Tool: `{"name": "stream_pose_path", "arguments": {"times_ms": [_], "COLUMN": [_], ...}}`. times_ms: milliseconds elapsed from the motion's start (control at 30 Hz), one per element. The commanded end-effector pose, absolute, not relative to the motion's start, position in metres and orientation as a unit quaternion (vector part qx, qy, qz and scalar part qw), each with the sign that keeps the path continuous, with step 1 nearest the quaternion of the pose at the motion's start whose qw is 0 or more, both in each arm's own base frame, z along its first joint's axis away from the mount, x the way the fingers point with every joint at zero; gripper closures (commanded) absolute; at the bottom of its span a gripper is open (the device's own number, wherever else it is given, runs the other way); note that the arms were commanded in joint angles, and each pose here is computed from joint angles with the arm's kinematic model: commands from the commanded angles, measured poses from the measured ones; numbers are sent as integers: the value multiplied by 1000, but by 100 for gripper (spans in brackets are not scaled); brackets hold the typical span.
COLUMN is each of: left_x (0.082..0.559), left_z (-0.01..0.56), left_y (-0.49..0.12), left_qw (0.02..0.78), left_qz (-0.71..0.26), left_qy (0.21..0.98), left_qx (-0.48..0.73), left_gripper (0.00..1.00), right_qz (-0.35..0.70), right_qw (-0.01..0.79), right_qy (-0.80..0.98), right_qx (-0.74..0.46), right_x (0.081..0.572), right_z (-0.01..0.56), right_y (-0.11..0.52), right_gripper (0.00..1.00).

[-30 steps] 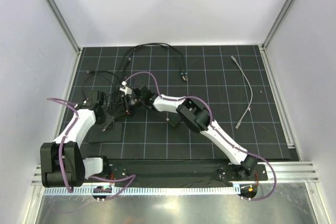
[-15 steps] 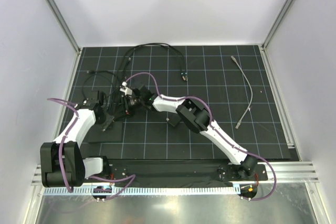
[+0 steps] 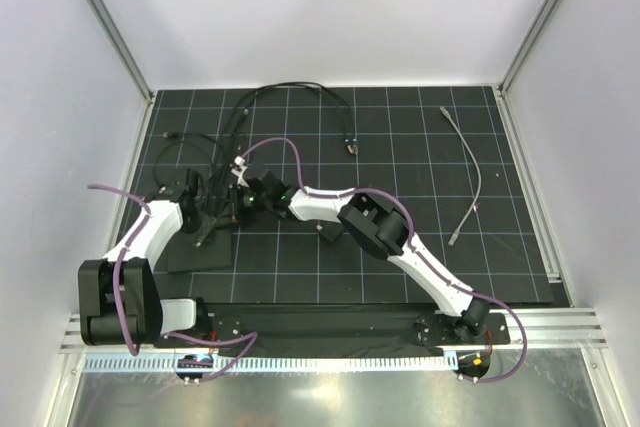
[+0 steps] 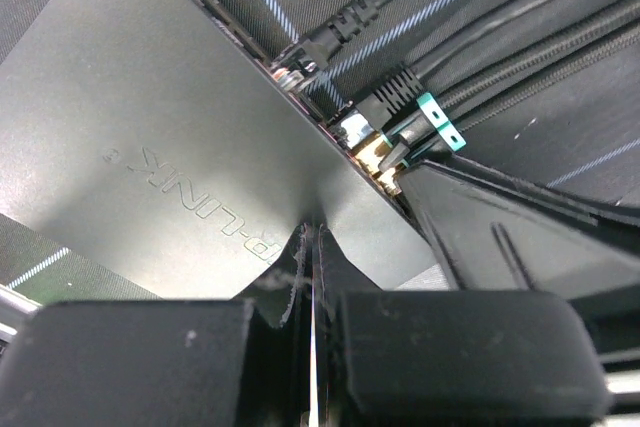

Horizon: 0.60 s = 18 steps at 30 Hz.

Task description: Pull the plug from the switch port

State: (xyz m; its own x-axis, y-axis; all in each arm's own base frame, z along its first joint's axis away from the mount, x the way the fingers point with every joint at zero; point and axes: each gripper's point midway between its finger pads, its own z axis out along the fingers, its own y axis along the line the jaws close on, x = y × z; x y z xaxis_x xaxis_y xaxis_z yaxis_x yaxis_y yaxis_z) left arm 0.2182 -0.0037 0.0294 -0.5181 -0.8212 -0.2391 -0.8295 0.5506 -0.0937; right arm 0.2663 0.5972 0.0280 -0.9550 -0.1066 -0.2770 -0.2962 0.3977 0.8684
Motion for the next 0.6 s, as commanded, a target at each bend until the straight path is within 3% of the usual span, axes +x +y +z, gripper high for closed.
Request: {"name": "stream_pose_path", "arguments": {"times_ms": [0,100,267,567], "left_x": [159,158,156,156], "left_z": [-10,-10,-11,-11], "left_y": [-1,1,1,1], "left_qw": [21,18,24,23], "left_qz": [84,90,89,88], "left_qy": [876,880,880,882], "left_qx": [-474,-466,-466,-463], "left_gripper": [100,100,100,100], "right_qz": [400,416,537,590], "right_qw": [249,227,162,169], "right_qy": [875,875,827,786], "right_qx": [-110,-100,-21,72], "right_x": [310,305,312,363], "right_z": [-24,-24,15,39], "right_y": [577,578,589,572], "right_gripper": [99,99,99,99]}}
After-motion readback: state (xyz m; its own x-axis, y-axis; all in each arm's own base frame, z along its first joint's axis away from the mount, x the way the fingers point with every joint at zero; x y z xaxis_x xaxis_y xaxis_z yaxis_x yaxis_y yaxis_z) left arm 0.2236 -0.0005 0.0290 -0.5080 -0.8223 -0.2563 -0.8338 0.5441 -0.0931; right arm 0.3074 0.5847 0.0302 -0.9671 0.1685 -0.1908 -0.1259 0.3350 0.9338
